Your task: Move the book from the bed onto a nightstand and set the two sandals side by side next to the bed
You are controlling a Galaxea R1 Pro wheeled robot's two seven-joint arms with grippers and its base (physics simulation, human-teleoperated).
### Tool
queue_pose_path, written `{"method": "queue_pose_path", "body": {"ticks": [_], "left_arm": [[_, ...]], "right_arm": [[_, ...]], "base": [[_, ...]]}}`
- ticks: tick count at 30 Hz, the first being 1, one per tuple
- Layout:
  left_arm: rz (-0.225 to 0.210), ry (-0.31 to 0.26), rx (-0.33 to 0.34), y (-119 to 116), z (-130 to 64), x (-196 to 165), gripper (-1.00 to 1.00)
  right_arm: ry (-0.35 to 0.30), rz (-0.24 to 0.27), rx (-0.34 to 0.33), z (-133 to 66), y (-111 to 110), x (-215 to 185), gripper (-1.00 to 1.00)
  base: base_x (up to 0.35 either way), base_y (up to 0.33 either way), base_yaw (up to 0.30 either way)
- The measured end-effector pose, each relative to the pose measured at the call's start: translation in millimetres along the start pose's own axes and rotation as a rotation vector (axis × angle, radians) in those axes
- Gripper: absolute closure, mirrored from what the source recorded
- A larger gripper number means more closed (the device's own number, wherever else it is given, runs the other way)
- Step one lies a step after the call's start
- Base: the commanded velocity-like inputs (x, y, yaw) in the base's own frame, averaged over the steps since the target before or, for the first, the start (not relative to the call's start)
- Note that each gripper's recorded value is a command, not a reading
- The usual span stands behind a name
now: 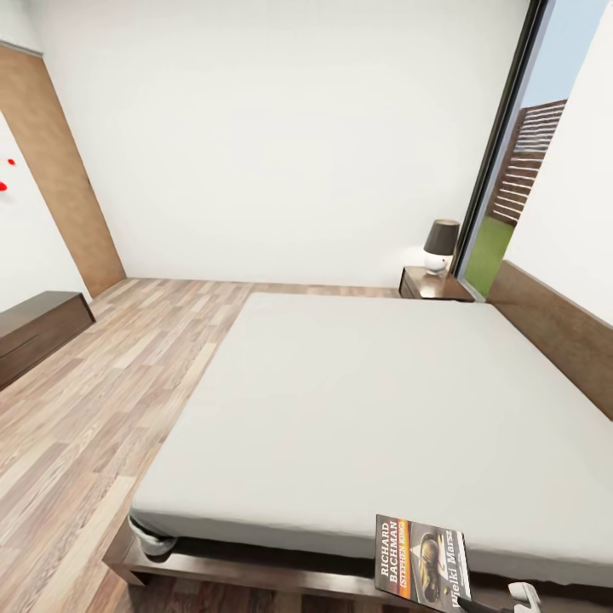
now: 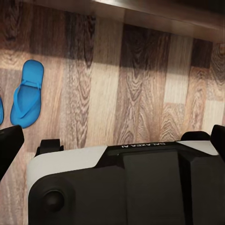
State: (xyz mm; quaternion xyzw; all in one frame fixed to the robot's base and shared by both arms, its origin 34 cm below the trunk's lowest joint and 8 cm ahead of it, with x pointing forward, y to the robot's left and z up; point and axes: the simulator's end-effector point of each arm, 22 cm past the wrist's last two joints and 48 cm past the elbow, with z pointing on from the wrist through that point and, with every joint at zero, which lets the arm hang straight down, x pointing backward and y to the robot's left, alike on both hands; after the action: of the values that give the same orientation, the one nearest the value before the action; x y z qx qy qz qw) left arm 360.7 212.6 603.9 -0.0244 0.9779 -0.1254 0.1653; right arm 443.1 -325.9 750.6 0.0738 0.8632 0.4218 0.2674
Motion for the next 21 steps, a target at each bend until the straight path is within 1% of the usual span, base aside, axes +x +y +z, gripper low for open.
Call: {"method": "queue_pose_path", "body": {"ticks": [21], "left_arm": [[0.008, -0.032, 0.004, -3, -3.4, -14, -1.0]], "right_arm": [[-0.022, -0.024, -0.012, -1.6, 8, -11, 1.0]], "base": [[0.0, 0.0, 0.0]]}}
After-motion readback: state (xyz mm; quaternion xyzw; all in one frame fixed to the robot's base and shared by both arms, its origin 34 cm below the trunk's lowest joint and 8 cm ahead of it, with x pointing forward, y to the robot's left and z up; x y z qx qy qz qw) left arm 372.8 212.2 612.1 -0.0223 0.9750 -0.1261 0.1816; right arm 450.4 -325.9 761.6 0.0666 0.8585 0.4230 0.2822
